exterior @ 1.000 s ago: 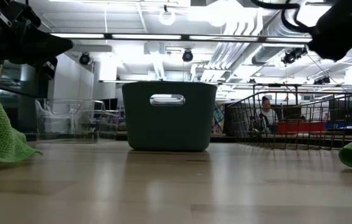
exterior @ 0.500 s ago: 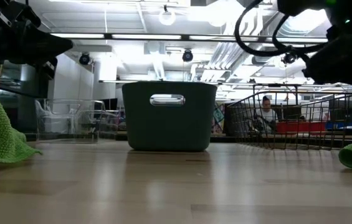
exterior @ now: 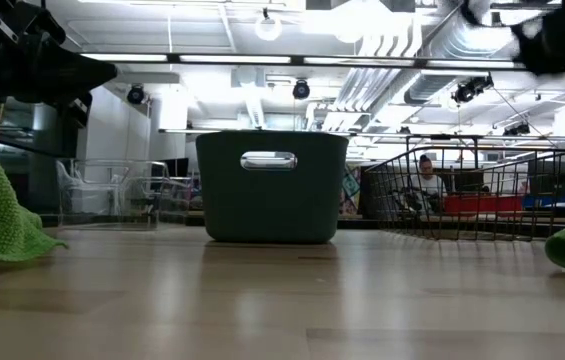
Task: Sort microfiber towel by color & place in baskets
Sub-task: Put the right pink microfiber cloth into the wire basket
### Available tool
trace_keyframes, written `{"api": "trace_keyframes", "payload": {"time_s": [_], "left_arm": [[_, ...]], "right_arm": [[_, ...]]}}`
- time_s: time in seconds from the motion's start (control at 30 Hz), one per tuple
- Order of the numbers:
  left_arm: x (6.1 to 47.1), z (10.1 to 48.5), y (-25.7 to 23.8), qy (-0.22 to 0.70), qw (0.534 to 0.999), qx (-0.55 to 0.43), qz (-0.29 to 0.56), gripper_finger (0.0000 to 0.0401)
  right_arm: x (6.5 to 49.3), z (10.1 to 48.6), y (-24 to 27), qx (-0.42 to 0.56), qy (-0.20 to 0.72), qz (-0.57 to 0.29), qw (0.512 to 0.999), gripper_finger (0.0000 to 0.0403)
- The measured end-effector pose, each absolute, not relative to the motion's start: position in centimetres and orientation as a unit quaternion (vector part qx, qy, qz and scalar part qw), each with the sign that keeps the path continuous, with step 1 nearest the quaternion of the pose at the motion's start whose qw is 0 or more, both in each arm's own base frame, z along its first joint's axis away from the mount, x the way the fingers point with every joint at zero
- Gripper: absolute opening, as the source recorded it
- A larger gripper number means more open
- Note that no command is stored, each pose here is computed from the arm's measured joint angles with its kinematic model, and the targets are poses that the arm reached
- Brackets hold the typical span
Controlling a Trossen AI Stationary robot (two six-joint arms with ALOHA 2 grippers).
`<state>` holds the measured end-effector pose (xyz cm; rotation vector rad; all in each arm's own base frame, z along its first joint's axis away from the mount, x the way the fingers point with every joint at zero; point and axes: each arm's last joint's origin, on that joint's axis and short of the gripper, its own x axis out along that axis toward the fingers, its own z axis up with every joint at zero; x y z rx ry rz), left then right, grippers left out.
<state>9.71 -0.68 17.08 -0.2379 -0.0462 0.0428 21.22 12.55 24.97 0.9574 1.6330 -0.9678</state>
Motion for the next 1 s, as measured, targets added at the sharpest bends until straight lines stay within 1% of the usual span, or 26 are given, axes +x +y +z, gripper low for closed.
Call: {"api": "trace_keyframes", "payload": {"time_s": [0.07,0.13,0.2,0.3,0.37,0.43,0.5,0.57,0.7,0.8,0.9,1.0], "left_arm": [[9.7,17.1,-0.7,-0.023,0.992,-0.119,0.021,0.0000],[9.7,17.1,-0.7,-0.023,0.992,-0.119,0.021,0.0000],[9.7,17.1,-0.7,-0.023,0.992,-0.119,0.021,0.0000],[9.7,17.1,-0.7,-0.023,0.992,-0.119,0.021,0.0000],[9.7,17.1,-0.7,-0.023,0.992,-0.119,0.021,0.0000],[9.7,17.1,-0.7,-0.023,0.992,-0.119,0.021,0.0000],[9.7,17.1,-0.7,-0.023,0.992,-0.119,0.021,0.0000],[9.7,17.1,-0.7,-0.023,0.992,-0.119,0.021,0.0000],[9.7,17.1,-0.7,-0.023,0.992,-0.119,0.021,0.0000],[9.7,17.1,-0.7,-0.023,0.992,-0.119,0.021,0.0000],[9.7,17.1,-0.7,-0.023,0.992,-0.119,0.021,0.0000],[9.7,17.1,-0.7,-0.023,0.992,-0.119,0.021,0.0000]], "right_arm": [[21.2,28.3,12.4,0.399,0.652,-0.378,0.523,0.0005],[21.0,32.0,11.8,0.403,0.609,-0.358,0.582,0.0008],[20.6,35.8,10.9,0.409,0.529,-0.343,0.659,0.0003],[19.6,41.0,9.1,0.392,0.386,-0.323,0.770,0.0004],[18.6,43.6,7.6,0.363,0.305,-0.328,0.817,0.0002],[17.5,45.6,6.0,0.327,0.251,-0.341,0.845,0.0002],[16.4,47.0,4.3,0.290,0.213,-0.365,0.859,0.0001],[15.3,47.8,2.7,0.253,0.190,-0.397,0.862,0.0001],[13.8,47.6,0.0,0.204,0.189,-0.462,0.842,0.0001],[13.5,46.1,-1.3,0.179,0.215,-0.498,0.821,0.0001],[13.7,43.5,-2.3,0.166,0.247,-0.524,0.798,0.0000],[14.7,40.3,-3.1,0.175,0.263,-0.524,0.791,0.0000]]}}
